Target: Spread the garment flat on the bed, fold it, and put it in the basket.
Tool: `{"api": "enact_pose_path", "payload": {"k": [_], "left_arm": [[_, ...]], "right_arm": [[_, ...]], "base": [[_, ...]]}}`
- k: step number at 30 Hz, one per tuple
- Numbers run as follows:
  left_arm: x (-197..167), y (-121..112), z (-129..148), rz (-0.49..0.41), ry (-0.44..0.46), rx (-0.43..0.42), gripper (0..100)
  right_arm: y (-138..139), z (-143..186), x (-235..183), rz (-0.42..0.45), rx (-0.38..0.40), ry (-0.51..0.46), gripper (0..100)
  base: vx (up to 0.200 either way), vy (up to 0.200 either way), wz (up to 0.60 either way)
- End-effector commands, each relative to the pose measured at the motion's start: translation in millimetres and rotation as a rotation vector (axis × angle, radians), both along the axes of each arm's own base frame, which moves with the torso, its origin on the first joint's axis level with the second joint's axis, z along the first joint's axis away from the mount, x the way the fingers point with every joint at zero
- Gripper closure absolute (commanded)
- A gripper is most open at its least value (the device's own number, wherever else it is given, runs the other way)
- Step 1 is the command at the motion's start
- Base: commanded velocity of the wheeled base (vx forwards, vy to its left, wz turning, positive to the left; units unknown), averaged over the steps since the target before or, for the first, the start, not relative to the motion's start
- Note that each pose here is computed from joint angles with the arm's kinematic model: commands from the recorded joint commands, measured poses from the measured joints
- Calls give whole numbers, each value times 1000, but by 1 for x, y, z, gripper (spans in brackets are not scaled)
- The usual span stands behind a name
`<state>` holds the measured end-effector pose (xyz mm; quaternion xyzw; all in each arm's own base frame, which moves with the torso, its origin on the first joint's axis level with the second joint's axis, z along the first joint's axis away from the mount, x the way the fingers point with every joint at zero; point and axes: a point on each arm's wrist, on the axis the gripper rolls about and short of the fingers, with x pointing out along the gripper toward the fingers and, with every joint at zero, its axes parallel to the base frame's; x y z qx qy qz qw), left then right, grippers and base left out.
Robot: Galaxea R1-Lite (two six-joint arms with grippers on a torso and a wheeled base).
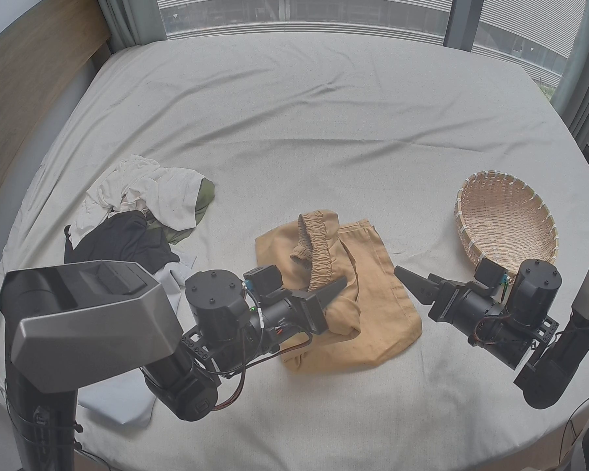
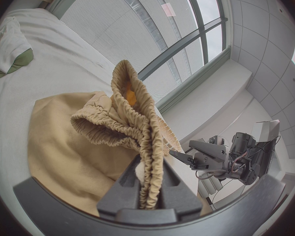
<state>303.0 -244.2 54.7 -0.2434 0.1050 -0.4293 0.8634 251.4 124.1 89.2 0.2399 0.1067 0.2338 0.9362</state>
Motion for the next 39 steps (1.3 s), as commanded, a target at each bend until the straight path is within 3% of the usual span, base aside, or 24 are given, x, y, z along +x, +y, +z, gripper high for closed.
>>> {"api": "enact_pose_path", "payload": {"k": [1, 9, 10, 17, 18, 27, 33, 38, 39], "left_arm": [[1, 0, -3, 1, 7, 5, 100], [2, -2, -6, -1, 9, 7, 100], [2, -2, -6, -1, 8, 6, 0], [4, -6, -3, 13, -4, -4, 0], [-36, 60, 12, 167, 68, 94, 0], [-54, 111, 33, 265, 72, 96, 0], [-68, 140, 24, 299, 142, 137, 0], [-78, 155, 25, 303, 163, 140, 0], [-80, 158, 27, 300, 161, 136, 0]], "right_arm": [[0, 0, 0, 1, 1, 2, 0], [0, -1, 0, 1, 5, 6, 0], [0, 0, -1, 1, 5, 4, 0], [0, -1, -1, 1, 3, 10, 0], [8, -6, -10, 42, -11, 36, 0], [18, -8, -14, 82, -19, 38, 0], [25, -6, -16, 108, -26, 21, 0], [19, -24, -9, 70, -58, 79, 0], [12, -33, -4, 20, -75, 110, 0]], "base": [[0, 0, 0], [0, 0, 0], [0, 0, 0], [0, 0, 0], [0, 0, 0], [0, 0, 0], [0, 0, 0], [0, 0, 0], [0, 0, 0]]}}
